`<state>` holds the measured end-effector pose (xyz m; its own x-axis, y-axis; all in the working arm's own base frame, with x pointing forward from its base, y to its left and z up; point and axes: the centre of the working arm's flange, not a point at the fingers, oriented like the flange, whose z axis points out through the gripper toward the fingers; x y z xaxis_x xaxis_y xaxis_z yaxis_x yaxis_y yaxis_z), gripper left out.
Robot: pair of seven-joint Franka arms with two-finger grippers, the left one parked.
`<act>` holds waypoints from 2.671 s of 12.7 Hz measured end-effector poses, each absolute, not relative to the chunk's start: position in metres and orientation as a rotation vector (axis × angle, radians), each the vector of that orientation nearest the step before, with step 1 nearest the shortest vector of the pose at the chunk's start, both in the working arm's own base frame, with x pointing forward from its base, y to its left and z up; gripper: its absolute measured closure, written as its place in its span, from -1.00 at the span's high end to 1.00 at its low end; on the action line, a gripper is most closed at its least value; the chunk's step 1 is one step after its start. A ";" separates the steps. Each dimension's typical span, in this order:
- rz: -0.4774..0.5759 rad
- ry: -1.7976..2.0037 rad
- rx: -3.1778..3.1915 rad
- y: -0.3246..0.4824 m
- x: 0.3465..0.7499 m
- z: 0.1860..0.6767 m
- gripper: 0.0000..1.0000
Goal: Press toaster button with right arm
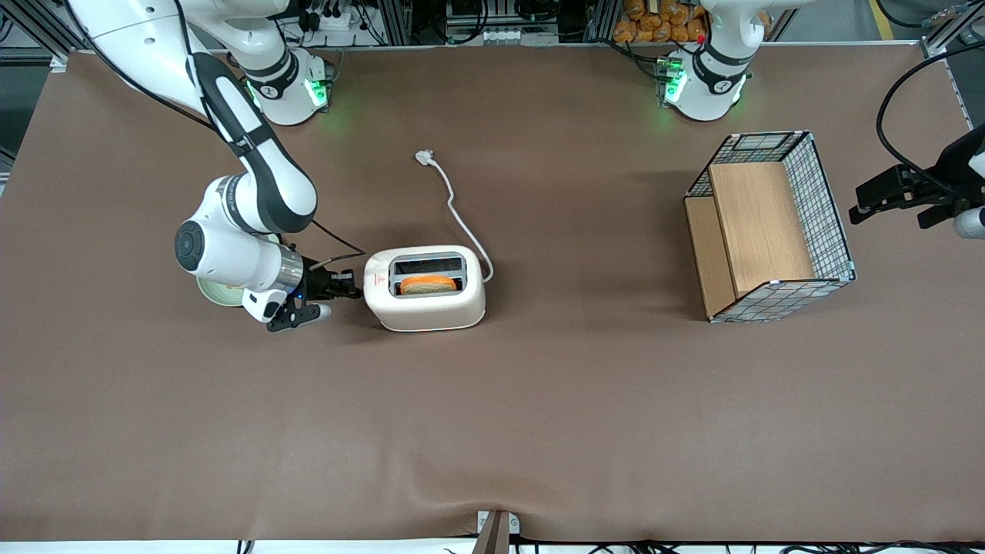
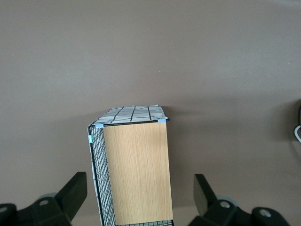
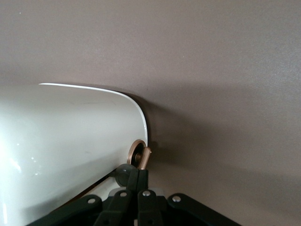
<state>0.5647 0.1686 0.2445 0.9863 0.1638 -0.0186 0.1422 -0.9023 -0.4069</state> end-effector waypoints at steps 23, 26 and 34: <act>-0.071 -0.372 -2.964 0.026 0.593 0.532 1.00; -0.031 -0.345 -3.000 -0.001 0.586 0.575 1.00; 0.108 -0.059 -3.114 -0.018 0.536 0.655 1.00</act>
